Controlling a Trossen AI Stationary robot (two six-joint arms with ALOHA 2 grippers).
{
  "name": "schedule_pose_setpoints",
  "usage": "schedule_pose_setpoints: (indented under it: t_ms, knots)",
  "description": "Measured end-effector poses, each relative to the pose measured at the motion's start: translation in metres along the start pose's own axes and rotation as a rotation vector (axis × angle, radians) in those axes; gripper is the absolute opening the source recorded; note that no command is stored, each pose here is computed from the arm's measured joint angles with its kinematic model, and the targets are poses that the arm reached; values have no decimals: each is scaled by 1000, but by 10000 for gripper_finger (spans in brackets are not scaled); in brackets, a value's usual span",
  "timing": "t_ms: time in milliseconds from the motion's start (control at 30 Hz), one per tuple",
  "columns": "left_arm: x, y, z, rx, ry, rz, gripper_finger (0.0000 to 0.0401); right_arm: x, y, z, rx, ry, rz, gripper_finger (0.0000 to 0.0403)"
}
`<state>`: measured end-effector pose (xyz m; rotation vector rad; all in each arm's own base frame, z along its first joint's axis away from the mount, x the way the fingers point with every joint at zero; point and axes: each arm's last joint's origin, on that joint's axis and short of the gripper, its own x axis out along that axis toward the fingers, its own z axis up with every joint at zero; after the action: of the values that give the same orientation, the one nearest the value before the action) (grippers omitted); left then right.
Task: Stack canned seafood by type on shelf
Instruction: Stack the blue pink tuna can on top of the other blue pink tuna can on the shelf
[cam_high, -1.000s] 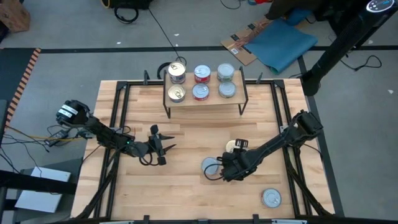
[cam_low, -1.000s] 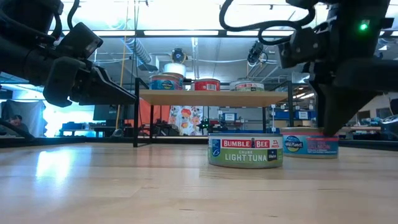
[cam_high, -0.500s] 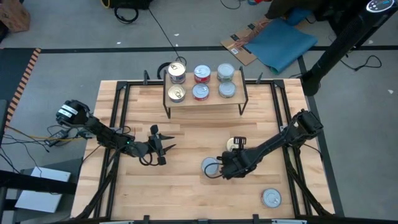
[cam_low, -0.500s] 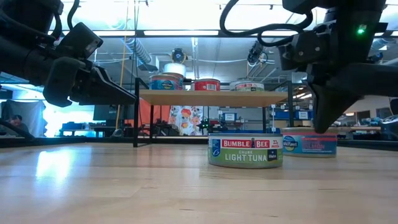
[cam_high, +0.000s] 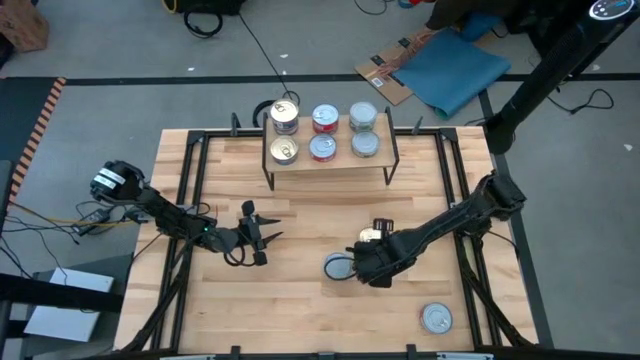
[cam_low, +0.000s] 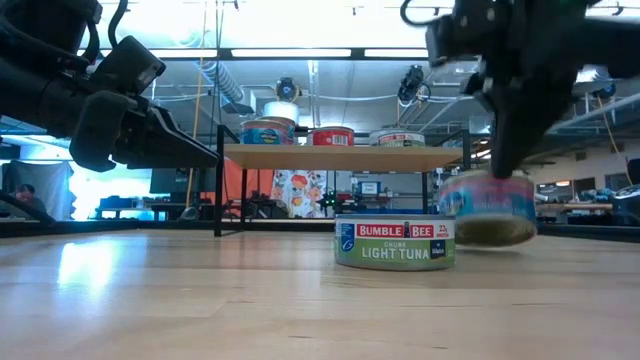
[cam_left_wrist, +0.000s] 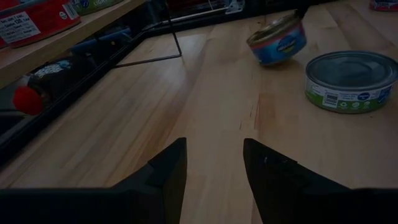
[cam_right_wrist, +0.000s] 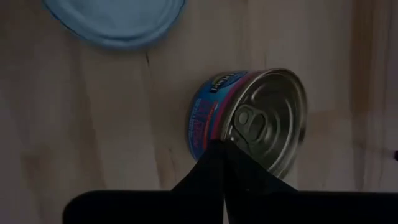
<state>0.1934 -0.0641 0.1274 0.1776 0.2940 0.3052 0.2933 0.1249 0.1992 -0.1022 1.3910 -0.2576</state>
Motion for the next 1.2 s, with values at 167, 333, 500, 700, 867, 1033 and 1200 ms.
schedule_pose_setpoints:
  t_ms: [167,333,500,700,867,1033,1200]
  knots:
    - [0,0,0,0,0,0,163,-22,-12,1,67,-71,77,1]
    - [0,0,0,0,0,0,163,-43,-27,5,181,-169,165,0]
    - [0,0,0,0,0,1,163,-54,-39,16,361,-225,330,0]
    - [0,0,0,-1,0,1,163,-50,-42,38,369,-306,492,0]
    - [0,0,0,-2,-1,-9,163,-31,-48,56,367,-327,528,0]
    - [0,-1,0,-7,0,-30,163,-16,-49,73,396,-312,691,0]
    - [0,-1,0,-7,0,-31,163,-19,-51,84,370,-376,821,0]
